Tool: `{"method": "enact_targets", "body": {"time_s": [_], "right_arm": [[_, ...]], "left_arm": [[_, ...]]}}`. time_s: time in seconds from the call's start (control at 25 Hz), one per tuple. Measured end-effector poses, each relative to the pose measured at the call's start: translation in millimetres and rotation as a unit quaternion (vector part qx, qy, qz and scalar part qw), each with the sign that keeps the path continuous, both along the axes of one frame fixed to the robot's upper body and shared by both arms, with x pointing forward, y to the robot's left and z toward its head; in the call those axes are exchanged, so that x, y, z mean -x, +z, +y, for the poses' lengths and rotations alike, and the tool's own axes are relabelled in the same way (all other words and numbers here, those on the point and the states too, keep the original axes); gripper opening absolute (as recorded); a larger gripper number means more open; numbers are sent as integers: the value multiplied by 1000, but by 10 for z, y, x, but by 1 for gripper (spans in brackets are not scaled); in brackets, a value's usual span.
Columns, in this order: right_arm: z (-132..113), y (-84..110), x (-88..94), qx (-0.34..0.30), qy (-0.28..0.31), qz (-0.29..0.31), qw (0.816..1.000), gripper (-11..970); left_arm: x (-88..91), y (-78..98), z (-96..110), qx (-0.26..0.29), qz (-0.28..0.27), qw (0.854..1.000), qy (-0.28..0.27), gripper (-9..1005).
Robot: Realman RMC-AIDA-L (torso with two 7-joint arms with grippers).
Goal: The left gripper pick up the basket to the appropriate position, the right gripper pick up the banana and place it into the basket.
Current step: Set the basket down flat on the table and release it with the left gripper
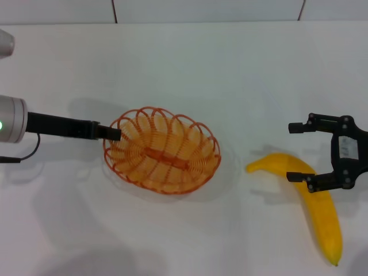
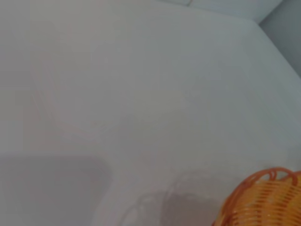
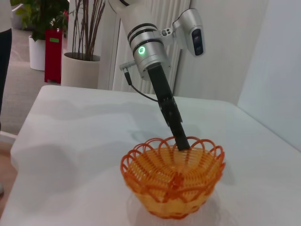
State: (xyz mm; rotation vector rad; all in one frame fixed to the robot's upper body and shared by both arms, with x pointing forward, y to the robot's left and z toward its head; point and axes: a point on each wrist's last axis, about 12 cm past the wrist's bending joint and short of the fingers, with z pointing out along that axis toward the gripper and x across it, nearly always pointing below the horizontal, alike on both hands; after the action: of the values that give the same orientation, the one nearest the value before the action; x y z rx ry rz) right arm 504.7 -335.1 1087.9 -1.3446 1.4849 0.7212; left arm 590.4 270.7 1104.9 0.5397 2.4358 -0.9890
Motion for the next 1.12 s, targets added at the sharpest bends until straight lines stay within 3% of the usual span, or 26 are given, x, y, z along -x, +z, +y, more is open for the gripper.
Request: {"method": "enact_targets", "body": {"time_s": [0.6, 1.12], "right_arm": [[-12, -3, 8, 1, -1, 1, 1000, 891], [-18, -9, 18, 1, -2, 2, 1000, 891]], "left_arm": [[-2, 5, 9, 14, 10, 1000, 15, 186], [34, -54, -145, -16, 21, 999, -45, 248]]}}
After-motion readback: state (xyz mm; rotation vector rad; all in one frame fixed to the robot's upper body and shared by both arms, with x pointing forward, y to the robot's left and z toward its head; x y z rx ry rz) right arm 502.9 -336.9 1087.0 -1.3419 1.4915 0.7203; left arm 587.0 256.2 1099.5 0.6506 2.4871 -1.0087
